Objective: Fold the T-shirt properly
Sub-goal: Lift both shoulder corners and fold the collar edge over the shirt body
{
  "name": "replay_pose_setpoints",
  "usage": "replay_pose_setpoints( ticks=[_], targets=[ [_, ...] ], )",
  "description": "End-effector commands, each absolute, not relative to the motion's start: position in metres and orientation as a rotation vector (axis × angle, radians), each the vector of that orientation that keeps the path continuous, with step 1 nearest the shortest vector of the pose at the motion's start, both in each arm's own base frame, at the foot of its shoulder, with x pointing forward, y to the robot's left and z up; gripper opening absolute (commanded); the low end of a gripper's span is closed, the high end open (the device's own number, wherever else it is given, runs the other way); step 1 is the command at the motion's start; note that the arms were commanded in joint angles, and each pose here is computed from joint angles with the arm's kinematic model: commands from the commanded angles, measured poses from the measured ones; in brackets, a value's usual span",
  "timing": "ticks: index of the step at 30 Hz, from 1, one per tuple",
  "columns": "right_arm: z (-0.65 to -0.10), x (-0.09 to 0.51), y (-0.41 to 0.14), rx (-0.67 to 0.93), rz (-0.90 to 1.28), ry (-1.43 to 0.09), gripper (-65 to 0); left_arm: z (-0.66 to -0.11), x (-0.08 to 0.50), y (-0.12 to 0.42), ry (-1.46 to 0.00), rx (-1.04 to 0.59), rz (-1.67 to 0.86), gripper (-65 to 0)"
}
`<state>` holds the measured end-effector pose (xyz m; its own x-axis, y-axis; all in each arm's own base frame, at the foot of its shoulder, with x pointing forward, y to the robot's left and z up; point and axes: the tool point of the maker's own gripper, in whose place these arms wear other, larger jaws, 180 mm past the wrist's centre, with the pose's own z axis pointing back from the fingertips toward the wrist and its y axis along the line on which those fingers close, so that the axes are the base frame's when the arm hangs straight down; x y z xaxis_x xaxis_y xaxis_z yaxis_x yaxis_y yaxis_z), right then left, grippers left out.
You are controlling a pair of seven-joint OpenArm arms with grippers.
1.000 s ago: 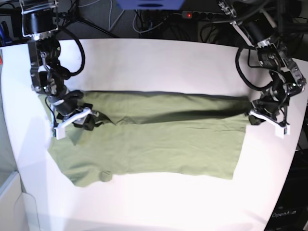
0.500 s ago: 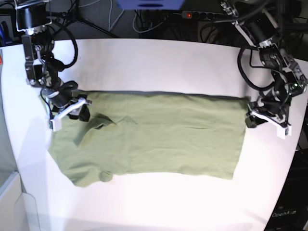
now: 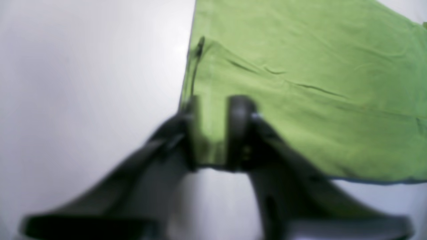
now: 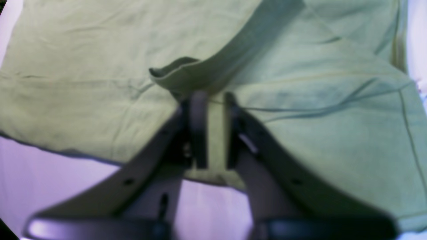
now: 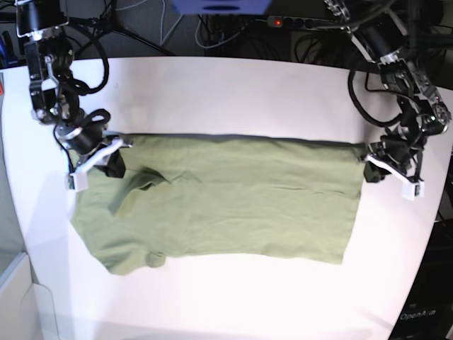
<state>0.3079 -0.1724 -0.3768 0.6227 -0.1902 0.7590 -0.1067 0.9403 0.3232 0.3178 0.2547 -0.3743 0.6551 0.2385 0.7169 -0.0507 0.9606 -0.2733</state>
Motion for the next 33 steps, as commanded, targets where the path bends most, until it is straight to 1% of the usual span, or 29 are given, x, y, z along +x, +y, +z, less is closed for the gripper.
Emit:
replay_pose_setpoints(
  ticks=[1, 3, 6, 9, 12, 17, 21, 27, 33],
  targets=[
    [-0.358, 0.324, -0.178, 0.349, -0.035, -0.966, -65.0, -0.360, 0.327, 0.259, -0.891, -0.232, 0.152, -65.0],
    [-0.362, 0.330, -0.185, 0.333, -0.042, -0.958, -63.5, -0.358, 0.329, 0.259, -0.897, -0.233, 0.152, -60.5],
    [-0.381, 0.329, -0.199, 0.309, -0.080, -0.919, -64.3, -0.358, 0.333, 0.256, -0.900, -0.243, 0.157, -62.4],
    [-0.400, 0.323, -0.211, 0.286, -0.117, -0.887, -64.3, -0.371, 0.338, 0.246, -0.868, -0.282, 0.153, -62.4],
    [-0.406, 0.322, -0.217, 0.274, -0.138, -0.896, -64.3, -0.382, 0.344, 0.233, -0.852, -0.320, 0.144, -62.4],
    [-0.423, 0.313, -0.225, 0.257, -0.162, -0.856, -64.4, -0.394, 0.346, 0.220, -0.837, -0.355, 0.139, -62.4],
    [-0.432, 0.301, -0.225, 0.254, -0.165, -0.828, -64.4, -0.412, 0.342, 0.221, -0.822, -0.375, 0.181, -62.4],
    [-0.440, 0.289, -0.226, 0.250, -0.171, -0.803, -64.4, -0.445, 0.328, 0.237, -0.774, -0.378, 0.249, -62.4],
    [-0.453, 0.265, -0.226, 0.245, -0.177, -0.754, -64.4, -0.470, 0.297, 0.248, -0.690, -0.362, 0.267, -62.4]
  ],
)
